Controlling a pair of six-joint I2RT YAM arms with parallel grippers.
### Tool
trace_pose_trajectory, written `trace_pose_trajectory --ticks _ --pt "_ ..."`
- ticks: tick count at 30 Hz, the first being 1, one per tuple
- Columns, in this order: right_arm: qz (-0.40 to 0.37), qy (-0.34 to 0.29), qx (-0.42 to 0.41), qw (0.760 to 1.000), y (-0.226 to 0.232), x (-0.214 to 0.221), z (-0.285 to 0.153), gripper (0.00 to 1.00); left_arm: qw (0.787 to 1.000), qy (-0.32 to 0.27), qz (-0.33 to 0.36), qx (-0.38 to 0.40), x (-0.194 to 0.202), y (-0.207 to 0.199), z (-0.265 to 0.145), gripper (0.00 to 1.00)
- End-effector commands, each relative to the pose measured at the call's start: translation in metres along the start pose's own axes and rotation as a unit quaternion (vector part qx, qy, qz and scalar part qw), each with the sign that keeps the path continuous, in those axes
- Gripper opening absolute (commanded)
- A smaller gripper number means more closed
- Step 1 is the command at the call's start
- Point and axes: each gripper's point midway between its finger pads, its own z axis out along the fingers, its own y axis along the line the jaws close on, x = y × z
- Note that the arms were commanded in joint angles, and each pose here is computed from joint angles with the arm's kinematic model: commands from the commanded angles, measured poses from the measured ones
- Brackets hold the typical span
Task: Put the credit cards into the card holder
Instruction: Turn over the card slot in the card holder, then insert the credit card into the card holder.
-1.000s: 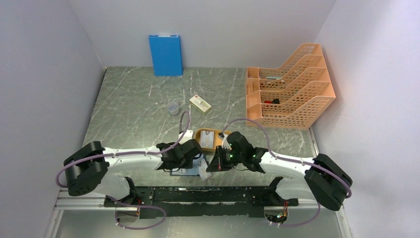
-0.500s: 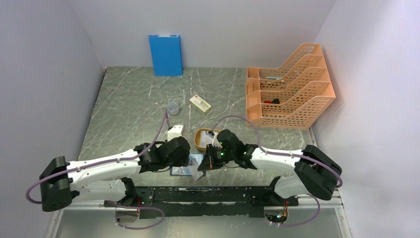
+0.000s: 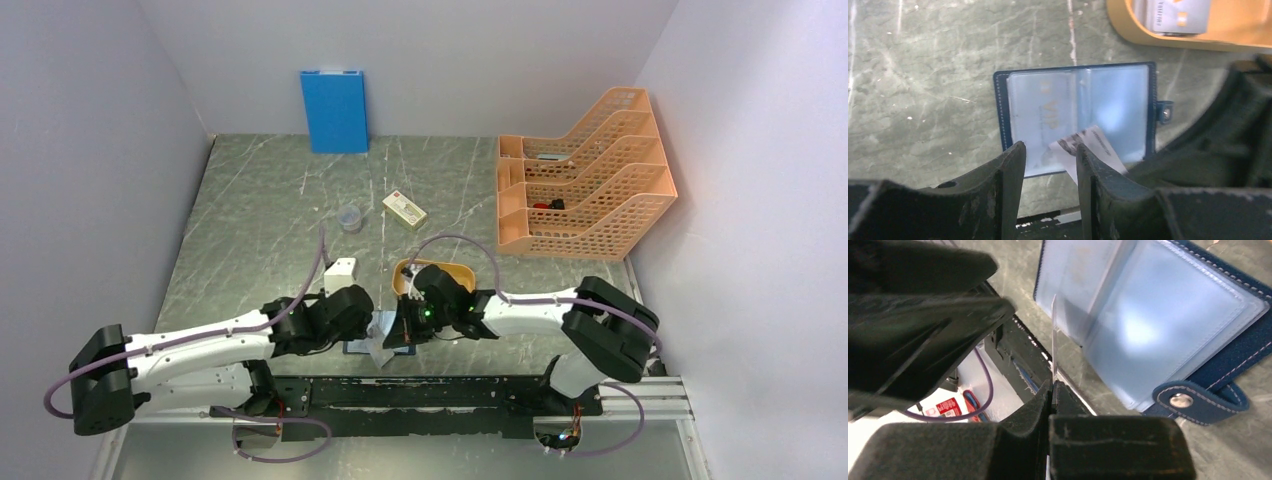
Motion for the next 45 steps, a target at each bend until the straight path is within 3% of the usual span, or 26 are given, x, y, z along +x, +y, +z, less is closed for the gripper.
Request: trace_pose_trajectory --ticks 1,8,18,29,45 --pt "-0.011 -0.038 -0.004 0.999 0.013 -0.011 -0.014 0.00 0.998 -0.023 -0.018 -0.048 -0.004 0.017 0.010 0.46" --pt "0.024 -0.121 0.019 0.992 -0.003 -0.023 -0.037 0.00 0.994 -0.049 -0.068 -0.071 -0.006 0.045 0.003 0.45" --pt "0.078 -0.168 0.005 0.983 -0.010 -0.040 -0.019 0.00 0.990 0.004 -0.116 -0.074 0.024 0.068 0.017 0.45" --pt "0.115 -0.158 0.018 0.981 -0.028 -0.031 -0.004 0.00 0.987 0.045 -0.145 -0.061 0.054 0.072 0.024 0.44" --pt "0.126 -0.154 0.017 0.980 -0.030 -0.025 0.005 0.00 0.986 0.065 -0.146 -0.050 0.067 0.074 0.023 0.41"
